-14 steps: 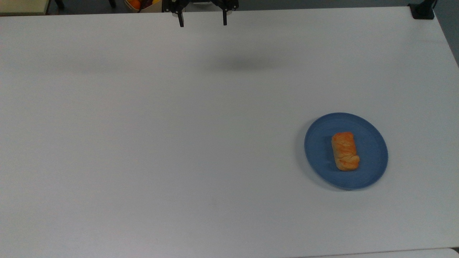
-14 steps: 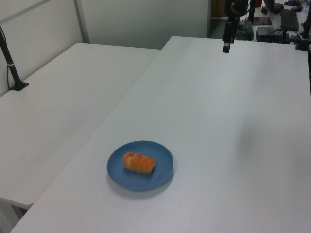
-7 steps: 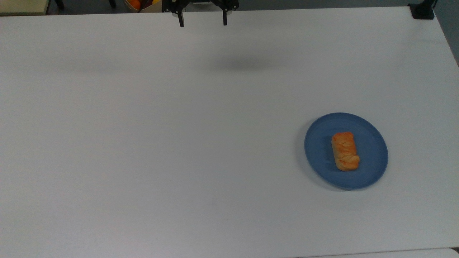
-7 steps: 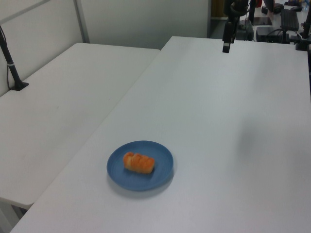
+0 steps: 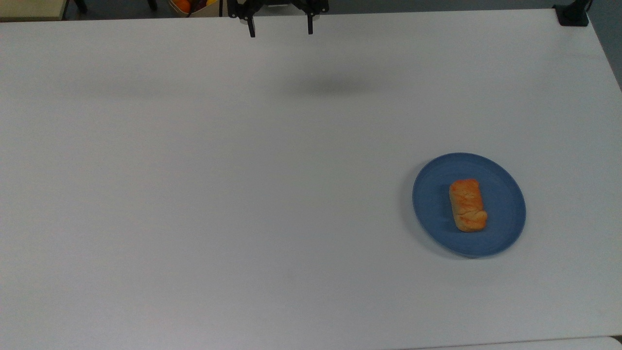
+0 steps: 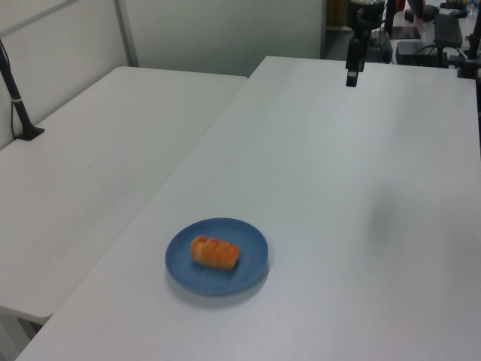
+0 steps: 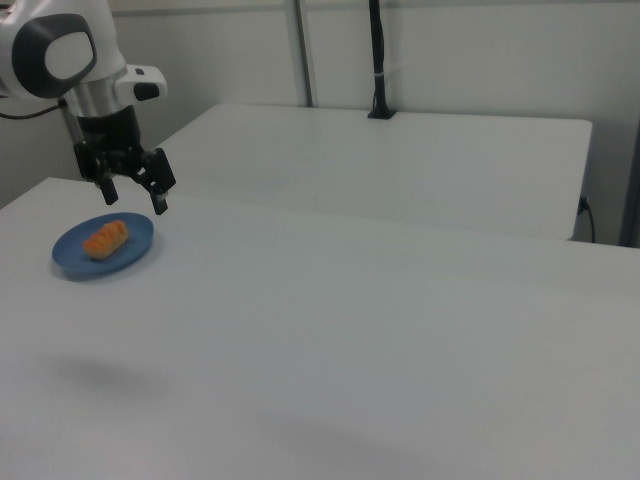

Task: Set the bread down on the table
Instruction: 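Move the open gripper over the bread roll on the blue plate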

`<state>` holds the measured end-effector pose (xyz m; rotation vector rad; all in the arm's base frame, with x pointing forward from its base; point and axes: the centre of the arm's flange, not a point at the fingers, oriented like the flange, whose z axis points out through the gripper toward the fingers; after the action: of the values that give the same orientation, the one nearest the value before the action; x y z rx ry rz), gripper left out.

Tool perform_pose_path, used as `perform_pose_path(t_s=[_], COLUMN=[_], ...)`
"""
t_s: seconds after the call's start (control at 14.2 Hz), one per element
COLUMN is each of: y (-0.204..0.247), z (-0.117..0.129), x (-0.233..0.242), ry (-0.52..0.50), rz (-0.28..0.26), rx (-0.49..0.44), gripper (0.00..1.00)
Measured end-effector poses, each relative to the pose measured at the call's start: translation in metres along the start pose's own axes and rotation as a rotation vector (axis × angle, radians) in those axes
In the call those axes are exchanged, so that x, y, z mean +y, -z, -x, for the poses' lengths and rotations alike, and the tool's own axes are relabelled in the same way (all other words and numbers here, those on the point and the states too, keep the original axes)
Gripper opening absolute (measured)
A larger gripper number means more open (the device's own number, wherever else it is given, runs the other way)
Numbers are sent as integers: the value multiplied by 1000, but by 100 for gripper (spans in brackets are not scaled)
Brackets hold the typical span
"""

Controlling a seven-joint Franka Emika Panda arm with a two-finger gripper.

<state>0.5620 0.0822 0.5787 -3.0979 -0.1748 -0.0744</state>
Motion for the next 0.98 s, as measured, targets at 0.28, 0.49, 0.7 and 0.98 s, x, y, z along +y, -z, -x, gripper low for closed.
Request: perform_pose_path(t_s=[0.28,0.49,0.7,0.98], y=[-10,-16,-23,-33], z=[-1,-11,-27,-57], x=[-34,-88,-118,-170], ry=[46,-4,-49,-80], rz=[-11,-19,-30,-38], rx=[-22,-8,22,52], gripper=[100,100,100,100])
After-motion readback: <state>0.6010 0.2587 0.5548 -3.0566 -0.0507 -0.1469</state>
